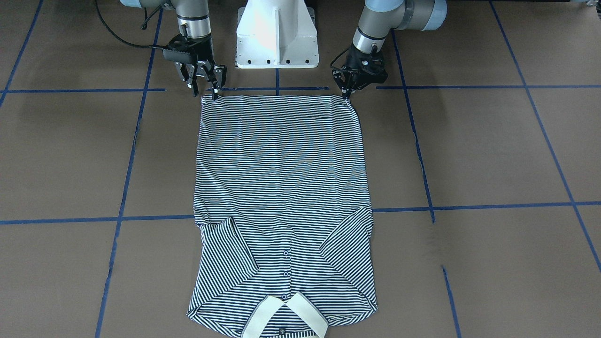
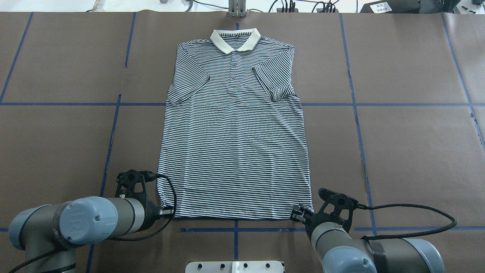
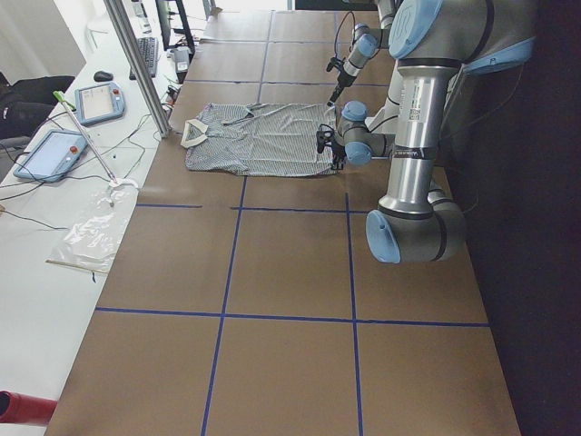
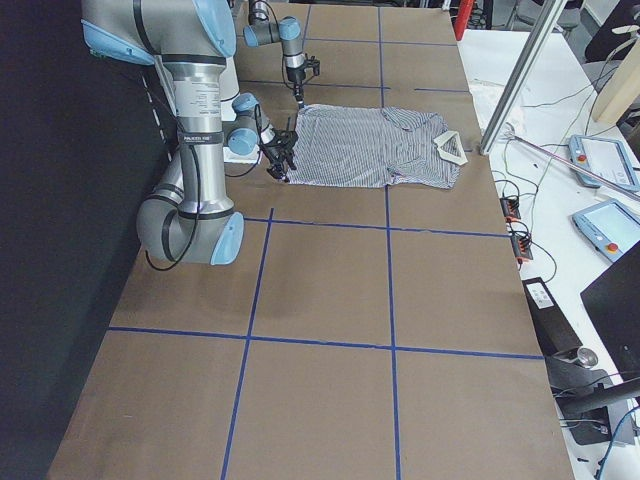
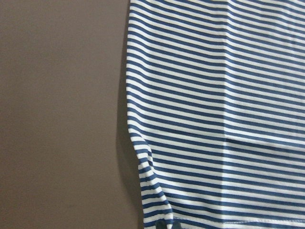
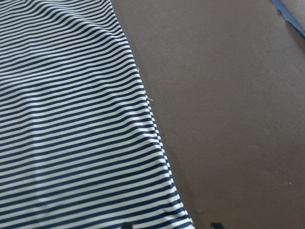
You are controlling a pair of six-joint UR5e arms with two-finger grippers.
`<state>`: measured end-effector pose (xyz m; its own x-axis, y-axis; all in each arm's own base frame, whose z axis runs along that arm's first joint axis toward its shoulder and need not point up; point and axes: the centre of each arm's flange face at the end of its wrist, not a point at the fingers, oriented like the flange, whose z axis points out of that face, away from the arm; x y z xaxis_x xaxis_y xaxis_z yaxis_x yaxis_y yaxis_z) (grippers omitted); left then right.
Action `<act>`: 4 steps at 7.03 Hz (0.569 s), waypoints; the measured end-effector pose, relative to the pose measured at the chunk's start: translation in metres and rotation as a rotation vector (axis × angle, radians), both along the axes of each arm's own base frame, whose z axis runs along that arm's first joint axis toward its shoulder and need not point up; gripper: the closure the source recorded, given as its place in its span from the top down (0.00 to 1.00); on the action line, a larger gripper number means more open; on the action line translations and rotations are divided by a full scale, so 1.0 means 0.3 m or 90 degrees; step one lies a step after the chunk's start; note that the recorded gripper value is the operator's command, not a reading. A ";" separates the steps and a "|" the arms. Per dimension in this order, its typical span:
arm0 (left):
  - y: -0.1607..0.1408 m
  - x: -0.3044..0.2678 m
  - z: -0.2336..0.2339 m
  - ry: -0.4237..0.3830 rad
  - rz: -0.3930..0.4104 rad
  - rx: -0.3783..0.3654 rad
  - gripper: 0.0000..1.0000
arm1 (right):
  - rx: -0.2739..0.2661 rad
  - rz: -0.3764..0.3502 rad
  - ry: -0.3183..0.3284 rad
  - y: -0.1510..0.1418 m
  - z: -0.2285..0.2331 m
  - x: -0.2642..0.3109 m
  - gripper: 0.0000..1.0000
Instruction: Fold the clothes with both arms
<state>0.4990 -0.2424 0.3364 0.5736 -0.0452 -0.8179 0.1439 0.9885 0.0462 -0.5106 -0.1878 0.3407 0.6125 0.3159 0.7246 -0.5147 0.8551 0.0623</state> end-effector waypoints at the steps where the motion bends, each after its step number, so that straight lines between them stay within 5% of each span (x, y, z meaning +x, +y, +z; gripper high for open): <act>1: 0.000 0.001 0.001 0.000 0.000 0.000 0.00 | 0.000 -0.001 0.002 0.007 0.004 -0.007 0.56; 4: -0.001 0.002 0.005 -0.002 -0.001 0.000 0.00 | 0.000 -0.009 0.006 0.030 0.015 -0.021 0.56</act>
